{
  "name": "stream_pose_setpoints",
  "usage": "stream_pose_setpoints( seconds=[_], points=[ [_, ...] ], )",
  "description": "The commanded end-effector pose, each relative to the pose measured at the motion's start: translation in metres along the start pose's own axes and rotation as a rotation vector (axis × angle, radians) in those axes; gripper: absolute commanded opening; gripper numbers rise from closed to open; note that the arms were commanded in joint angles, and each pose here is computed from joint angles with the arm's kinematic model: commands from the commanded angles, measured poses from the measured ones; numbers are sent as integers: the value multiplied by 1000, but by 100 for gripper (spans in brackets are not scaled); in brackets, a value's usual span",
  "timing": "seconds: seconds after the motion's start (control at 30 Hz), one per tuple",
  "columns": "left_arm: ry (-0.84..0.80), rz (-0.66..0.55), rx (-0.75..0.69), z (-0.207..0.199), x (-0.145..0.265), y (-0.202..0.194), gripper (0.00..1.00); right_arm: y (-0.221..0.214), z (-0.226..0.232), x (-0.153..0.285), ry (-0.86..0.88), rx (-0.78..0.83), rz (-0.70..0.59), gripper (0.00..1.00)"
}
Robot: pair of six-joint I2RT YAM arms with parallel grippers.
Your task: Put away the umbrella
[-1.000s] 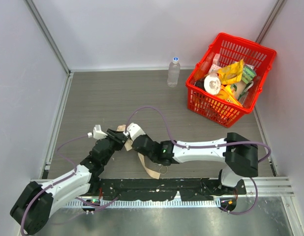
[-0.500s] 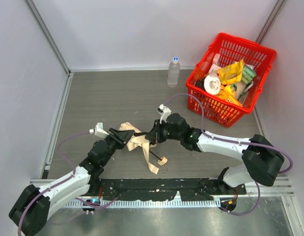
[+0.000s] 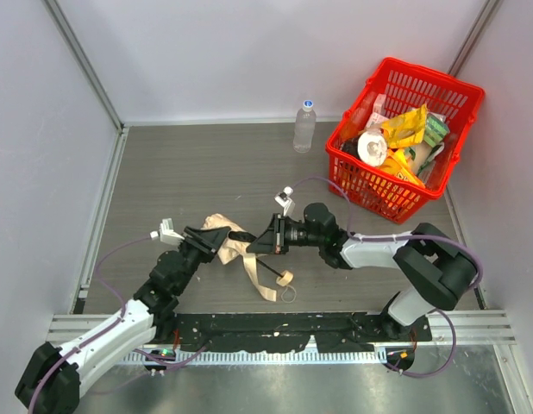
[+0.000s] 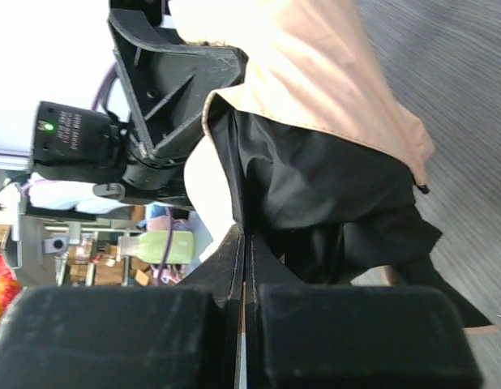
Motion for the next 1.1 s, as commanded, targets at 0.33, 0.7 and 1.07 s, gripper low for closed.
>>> stream_pose_setpoints(
  seconds=[0.33, 0.7, 1.07],
  points=[
    [18, -342, 88, 5, -12, 26, 0, 1, 97, -13, 293, -154, -83, 1],
    [-131, -401, 242, -39, -17, 49, 0, -28, 77, -61, 316, 111, -213, 1],
    [-125, -360, 260, -42, -2, 52, 0, -32, 90, -25, -78, 211, -166, 10]
  ],
)
Point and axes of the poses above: each gripper's point midway between its finger pads, its own x axis back along the fingers, its own z axis along the line the jaws close on, y = z × x, the point moved 10 cm from there along x, back along the fingers, and after that the axes turned 12 degrees about -x, right-handed, at the moved point
